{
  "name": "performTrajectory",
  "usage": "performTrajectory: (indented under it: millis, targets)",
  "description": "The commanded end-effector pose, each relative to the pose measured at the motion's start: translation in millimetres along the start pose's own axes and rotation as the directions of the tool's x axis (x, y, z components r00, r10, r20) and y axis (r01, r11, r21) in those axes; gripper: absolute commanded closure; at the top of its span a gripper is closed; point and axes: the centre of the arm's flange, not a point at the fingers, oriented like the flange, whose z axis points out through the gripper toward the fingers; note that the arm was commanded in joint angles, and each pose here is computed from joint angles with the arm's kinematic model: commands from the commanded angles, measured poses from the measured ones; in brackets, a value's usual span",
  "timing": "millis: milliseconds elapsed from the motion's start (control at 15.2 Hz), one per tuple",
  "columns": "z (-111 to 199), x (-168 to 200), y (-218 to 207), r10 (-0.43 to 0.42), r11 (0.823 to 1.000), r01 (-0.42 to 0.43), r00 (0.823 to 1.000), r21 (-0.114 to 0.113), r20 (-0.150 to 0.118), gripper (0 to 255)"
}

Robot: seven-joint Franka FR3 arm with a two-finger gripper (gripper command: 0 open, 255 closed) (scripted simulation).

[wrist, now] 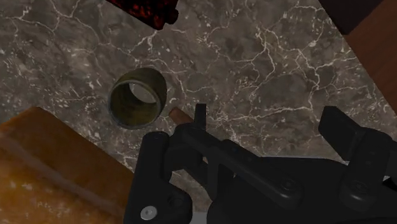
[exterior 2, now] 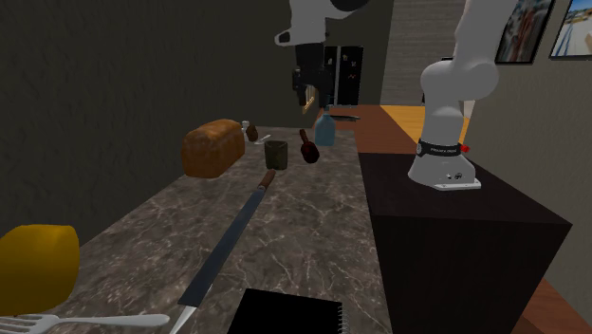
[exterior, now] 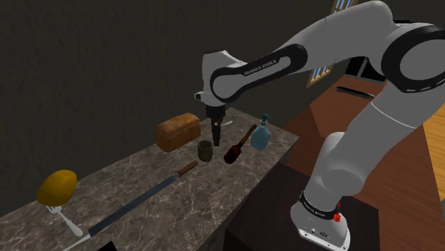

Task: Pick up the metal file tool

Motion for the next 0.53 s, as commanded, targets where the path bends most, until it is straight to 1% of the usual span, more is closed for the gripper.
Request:
performTrajectory:
  millis: [0, 198, 330, 462]
  targets:
    - [15.9, 20.6, 1.6, -0.065, 0.998, 0.065, 0.998, -0.012, -0.005, 0]
    - [36.1, 53.4, -1.2, -0.159, 0.987, 0.159, 0.987, -0.031, -0.011, 0]
    - [49.5, 75.0, -4.5, -0.221, 0.974, 0.220, 0.975, -0.043, -0.013, 0]
    - [62.8, 96.5, -9.1, -0.282, 0.958, 0.281, 0.959, -0.056, -0.014, 0]
